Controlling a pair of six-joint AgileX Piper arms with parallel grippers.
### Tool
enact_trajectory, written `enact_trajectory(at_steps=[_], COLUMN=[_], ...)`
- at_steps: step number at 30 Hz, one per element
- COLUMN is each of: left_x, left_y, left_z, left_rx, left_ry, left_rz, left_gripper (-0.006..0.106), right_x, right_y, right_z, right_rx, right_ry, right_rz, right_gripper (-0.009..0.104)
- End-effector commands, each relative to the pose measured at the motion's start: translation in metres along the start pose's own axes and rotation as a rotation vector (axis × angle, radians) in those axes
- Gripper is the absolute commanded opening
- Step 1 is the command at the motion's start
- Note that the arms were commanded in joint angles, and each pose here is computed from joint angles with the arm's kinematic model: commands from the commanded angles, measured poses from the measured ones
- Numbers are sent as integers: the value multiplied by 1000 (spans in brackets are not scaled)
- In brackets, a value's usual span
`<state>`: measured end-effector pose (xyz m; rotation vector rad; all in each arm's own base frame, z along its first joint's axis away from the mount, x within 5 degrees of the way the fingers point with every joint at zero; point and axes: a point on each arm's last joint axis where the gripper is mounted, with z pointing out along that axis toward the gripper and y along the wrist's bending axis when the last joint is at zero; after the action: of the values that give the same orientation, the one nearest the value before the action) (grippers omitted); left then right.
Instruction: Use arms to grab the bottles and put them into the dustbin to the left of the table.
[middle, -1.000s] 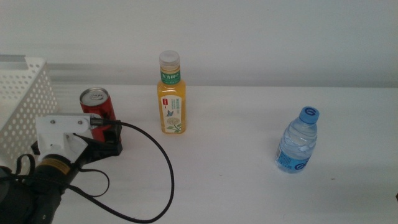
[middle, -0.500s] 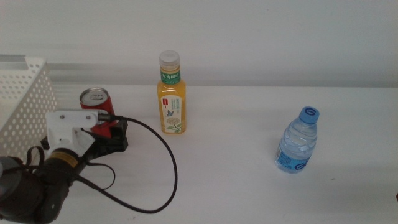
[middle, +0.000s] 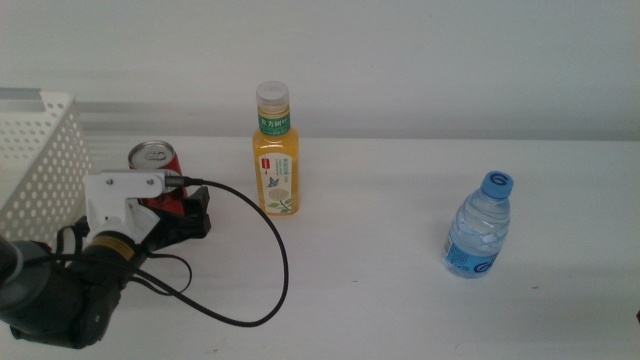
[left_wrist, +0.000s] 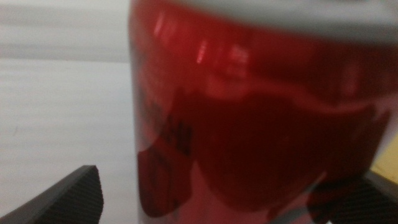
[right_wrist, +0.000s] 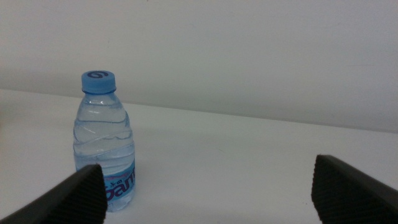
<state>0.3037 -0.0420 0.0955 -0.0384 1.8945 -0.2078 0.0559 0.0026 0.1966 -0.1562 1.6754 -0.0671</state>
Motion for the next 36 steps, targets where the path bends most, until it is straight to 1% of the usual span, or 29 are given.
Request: enact_trajectory(at_steps=[1,9,13,18,20,24,27,29,31,33,36], left_x=[1,4,3,4,4,4,3,3,3,1,-4], left_y=[-2,-1,-1,-1,-1,0,-1,-1,-1,-1,-2], left_z=[2,3,3,3,3,3,3,3,3,1,-6], left_rx=[8,2,-1,-2,-2,-6,-3,-2,-1,-1,2], left_ry=[-33,-37,-39,-37,-35,-33,-39,-40,-40,-39,-38], left_rz=[-14,-20,-22,-14,20,78,68,27,12,11,44], left_gripper=[94,94,87,70,63,39,21,10,-1,-2,-2], right_x=[11,11,11,11,11,11,11,11,11,11,11], right_y=[1,1,1,1,1,1,1,1,1,1,1], right_z=[0,0,0,0,0,0,0,0,0,0,0], right_rx=[5,5,5,5,5,5,5,5,5,5,5], right_ry=[-7,-7,-7,-7,-7,-7,-7,-7,-7,-7,-7], right_rz=[-11,-11,-11,-11,-11,-11,-11,-11,-11,-11,-11], right_gripper=[88,88,88,88,88,88,88,88,88,88,88])
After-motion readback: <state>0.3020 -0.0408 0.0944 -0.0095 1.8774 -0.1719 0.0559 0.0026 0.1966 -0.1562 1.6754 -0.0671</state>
